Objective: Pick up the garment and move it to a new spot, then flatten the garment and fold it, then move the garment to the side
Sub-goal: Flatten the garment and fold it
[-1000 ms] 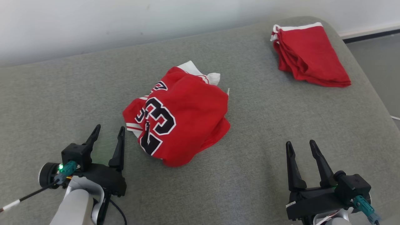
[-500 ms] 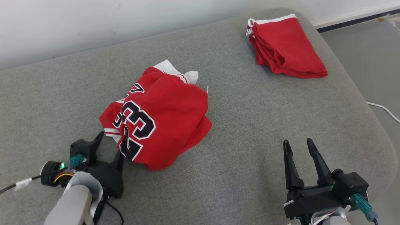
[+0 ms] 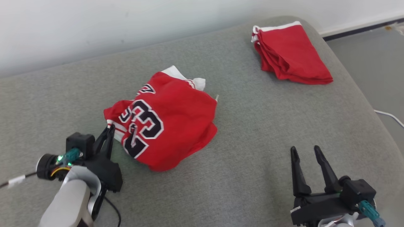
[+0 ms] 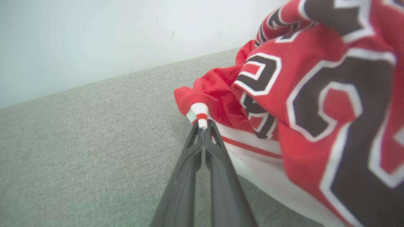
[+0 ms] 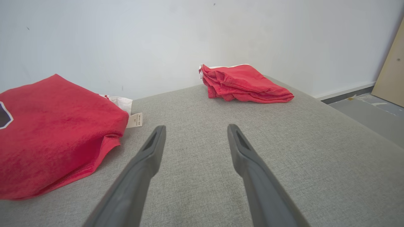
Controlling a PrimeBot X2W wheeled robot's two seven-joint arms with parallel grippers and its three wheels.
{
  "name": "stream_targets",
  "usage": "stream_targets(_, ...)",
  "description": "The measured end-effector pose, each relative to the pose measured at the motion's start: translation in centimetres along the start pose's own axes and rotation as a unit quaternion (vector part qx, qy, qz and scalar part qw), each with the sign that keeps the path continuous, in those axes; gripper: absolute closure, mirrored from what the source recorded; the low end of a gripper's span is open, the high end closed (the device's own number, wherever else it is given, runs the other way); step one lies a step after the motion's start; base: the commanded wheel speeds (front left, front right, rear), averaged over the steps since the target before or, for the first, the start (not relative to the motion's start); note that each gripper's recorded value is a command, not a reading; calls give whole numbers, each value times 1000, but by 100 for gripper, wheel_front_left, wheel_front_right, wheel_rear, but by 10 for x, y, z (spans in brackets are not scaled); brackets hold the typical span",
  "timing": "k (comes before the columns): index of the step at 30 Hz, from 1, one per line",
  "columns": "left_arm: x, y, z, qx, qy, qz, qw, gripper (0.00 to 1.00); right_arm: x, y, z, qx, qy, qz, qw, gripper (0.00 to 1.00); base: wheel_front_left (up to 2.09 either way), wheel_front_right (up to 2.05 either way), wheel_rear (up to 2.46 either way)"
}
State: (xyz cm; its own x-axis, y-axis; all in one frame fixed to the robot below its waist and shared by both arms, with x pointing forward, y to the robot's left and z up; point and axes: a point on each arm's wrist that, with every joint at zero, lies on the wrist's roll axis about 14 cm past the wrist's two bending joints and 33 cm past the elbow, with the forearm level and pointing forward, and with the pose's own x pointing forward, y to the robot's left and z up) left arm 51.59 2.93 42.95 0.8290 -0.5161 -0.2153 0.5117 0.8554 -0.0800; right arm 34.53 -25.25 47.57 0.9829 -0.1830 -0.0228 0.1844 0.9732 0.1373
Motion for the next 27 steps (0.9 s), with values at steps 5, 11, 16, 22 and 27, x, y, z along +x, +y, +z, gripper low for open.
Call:
stream_targets(5, -31, 17, 17, 1, -48, 39, 998, 100, -3, 6, -4, 6, 4, 9, 1000, 0, 0, 0, 0)
stream_targets(11, -87, 30, 0, -10, -54, 87, 995, 100, 1, 27, -10, 13, 11, 41, 999, 0, 0, 0, 0)
stream_targets(16, -131, 25, -15, -30, -54, 122, 991, 100, 8, 46, -12, 14, 12, 70, 997, 0, 0, 0, 0)
stream_targets(22, -173, 12, -24, -62, -49, 156, 985, 100, 14, 70, -16, 15, 16, 106, 994, 0, 0, 0, 0)
stream_targets(27, -206, 10, -47, -101, -22, 195, 975, 100, 19, 85, -15, 17, 13, 126, 992, 0, 0, 0, 0)
